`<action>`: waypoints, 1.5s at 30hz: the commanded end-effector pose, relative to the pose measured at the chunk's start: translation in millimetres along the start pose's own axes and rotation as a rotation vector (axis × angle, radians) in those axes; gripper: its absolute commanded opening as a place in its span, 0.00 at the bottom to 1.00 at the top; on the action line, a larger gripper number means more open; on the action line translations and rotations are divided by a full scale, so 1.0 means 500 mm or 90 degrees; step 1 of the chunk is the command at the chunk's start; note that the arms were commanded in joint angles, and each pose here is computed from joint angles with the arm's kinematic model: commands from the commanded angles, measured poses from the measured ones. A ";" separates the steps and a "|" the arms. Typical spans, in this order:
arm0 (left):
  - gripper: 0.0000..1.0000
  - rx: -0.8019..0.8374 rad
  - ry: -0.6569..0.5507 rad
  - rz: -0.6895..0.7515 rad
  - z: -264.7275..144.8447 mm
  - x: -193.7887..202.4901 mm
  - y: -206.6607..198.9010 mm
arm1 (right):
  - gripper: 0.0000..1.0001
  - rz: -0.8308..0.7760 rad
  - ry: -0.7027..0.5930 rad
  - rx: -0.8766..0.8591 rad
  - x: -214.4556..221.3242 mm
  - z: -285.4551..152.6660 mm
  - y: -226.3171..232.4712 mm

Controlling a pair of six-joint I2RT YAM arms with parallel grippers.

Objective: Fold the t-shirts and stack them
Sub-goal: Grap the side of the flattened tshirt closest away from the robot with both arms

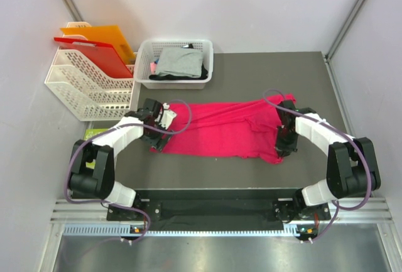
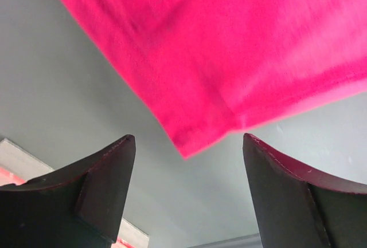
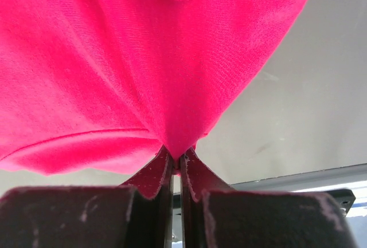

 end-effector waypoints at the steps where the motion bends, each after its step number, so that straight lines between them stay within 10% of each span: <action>1: 0.80 0.033 0.007 -0.002 -0.038 0.031 -0.021 | 0.00 -0.008 -0.017 0.003 -0.008 -0.021 -0.001; 32: 0.43 0.052 0.038 -0.005 0.011 0.031 -0.002 | 0.00 -0.010 -0.027 -0.018 -0.021 -0.042 0.011; 45: 0.48 0.033 0.023 -0.003 0.002 0.017 0.025 | 0.00 -0.013 -0.030 -0.030 -0.037 -0.049 0.024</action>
Point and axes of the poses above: each gripper's point midway between its finger pads, its own z axis out along the fingers, its own y axis along the line the jaws close on, x = y × z, the point moved 1 cm from there along -z, back along the fingers, and after that the axes turned 4 degrees about -z, right-handed, at the moved point
